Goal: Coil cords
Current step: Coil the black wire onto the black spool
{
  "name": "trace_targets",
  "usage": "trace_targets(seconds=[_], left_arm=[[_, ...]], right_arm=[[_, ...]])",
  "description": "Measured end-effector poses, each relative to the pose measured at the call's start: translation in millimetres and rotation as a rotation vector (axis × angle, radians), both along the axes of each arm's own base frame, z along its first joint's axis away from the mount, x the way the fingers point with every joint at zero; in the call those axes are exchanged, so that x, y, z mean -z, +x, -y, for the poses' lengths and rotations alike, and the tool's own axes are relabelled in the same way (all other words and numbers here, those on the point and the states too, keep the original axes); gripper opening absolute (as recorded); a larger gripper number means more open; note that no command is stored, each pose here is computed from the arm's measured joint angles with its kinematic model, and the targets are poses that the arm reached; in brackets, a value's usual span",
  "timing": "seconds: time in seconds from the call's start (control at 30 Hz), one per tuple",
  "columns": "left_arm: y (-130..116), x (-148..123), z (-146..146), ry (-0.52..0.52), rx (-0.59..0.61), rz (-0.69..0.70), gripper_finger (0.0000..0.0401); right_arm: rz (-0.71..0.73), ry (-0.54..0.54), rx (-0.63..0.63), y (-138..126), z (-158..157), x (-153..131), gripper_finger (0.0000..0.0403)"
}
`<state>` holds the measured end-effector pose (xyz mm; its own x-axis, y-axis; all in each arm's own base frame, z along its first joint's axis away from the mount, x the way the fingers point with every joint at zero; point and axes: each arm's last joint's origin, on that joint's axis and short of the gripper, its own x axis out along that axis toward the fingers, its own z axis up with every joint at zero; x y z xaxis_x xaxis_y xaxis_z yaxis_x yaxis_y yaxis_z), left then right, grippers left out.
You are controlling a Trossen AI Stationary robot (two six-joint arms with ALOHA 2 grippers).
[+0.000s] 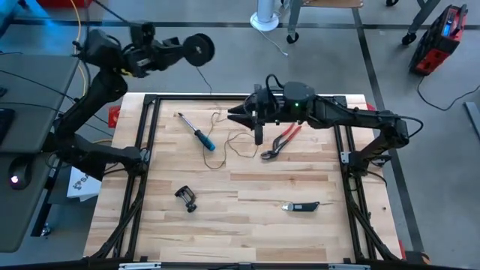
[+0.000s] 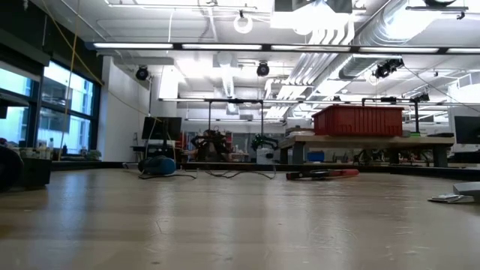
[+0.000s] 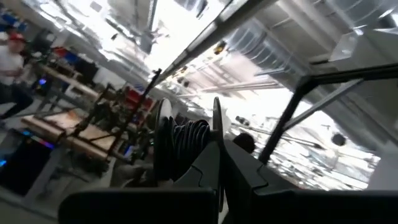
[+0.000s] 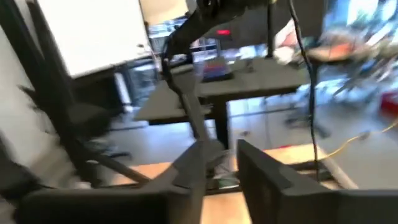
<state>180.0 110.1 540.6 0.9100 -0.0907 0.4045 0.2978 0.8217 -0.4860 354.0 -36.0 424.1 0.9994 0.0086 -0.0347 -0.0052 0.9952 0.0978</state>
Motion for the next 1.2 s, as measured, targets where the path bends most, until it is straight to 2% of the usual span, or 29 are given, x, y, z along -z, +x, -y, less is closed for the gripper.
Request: trace_targets(seconds=[0.13, 0.23, 0.43, 0.6, 0.83, 1.07, 1.2], left_arm=[[-0.8, -1.5, 4.4, -0.025, 0.026, 0.005, 0.0], [4.3, -0.4, 7.5, -0.048, 0.019, 0.011, 0.0], [8.4, -1.4, 9.9, -0.022, 0.014, 0.035, 0.0], [12.2, 0.1, 9.1, -0.042, -0.005, 0.036, 0.0], [13.0, -0.1, 10.5, -0.041, 0.0, 0.038, 0.0], [12.9, -0.1, 10.7, -0.041, 0.001, 0.038, 0.0], [12.9, -0.1, 10.7, -0.04, 0.001, 0.038, 0.0]], right_arm=[[0.006, -0.188, 0.172, 1.7, -4.2, -1.4, 0.0152], [0.005, -0.23, 0.253, 7.0, -1.4, 1.9, 0.0177], [0.029, -0.208, 0.271, 21.2, 3.8, 11.5, 0.0184], [0.058, -0.188, 0.253, 34.8, 7.0, 21.4, 0.0184], [0.027, -0.187, 0.283, 45.6, 18.4, 35.8, 0.0184], [0.033, -0.15, 0.302, 47.7, 25.1, 38.8, 0.0184], [0.041, -0.135, 0.258, 48.1, 23.8, 38.5, 0.0184]])
